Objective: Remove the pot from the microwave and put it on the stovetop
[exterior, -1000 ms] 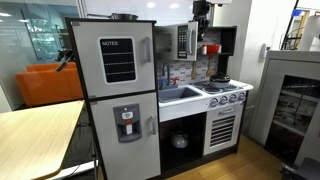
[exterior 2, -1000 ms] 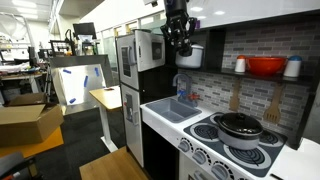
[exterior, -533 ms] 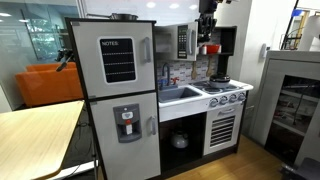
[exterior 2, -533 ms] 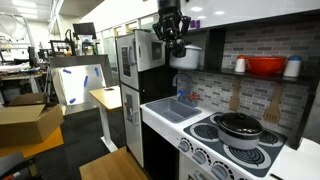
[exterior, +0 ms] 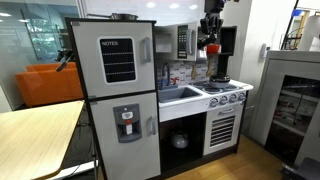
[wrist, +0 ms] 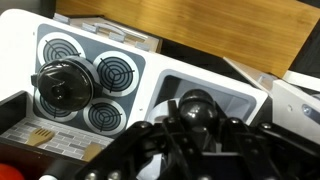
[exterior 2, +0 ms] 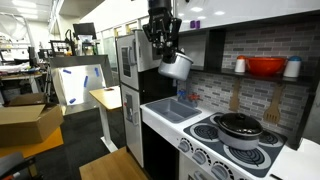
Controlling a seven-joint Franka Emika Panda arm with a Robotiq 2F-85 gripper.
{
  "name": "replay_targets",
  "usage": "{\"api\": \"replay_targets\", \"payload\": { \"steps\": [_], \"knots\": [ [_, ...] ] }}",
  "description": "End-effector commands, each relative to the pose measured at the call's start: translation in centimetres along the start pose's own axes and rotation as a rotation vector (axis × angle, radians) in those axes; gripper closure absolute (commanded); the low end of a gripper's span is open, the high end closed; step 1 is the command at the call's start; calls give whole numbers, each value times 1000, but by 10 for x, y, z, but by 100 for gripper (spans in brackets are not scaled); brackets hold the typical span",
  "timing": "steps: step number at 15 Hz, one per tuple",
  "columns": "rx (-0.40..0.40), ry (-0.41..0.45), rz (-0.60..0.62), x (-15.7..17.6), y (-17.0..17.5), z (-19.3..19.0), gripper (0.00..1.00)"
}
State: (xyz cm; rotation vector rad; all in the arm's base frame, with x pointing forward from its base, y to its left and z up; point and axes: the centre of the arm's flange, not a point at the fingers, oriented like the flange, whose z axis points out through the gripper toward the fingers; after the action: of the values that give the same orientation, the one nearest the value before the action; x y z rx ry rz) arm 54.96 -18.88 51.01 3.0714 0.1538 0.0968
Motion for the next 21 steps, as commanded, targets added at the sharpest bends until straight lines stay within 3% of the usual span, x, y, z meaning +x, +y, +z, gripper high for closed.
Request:
{"api": "replay_targets", "payload": {
  "steps": [1, 7, 16, 21],
  "knots": [
    [1, 5, 17, -18, -3, 1, 91],
    [14, 15, 94, -22, 19, 20, 91],
    [-31, 73, 153, -8, 31, 67, 91],
    [-45, 95, 188, -28, 37, 77, 91]
  ]
}}
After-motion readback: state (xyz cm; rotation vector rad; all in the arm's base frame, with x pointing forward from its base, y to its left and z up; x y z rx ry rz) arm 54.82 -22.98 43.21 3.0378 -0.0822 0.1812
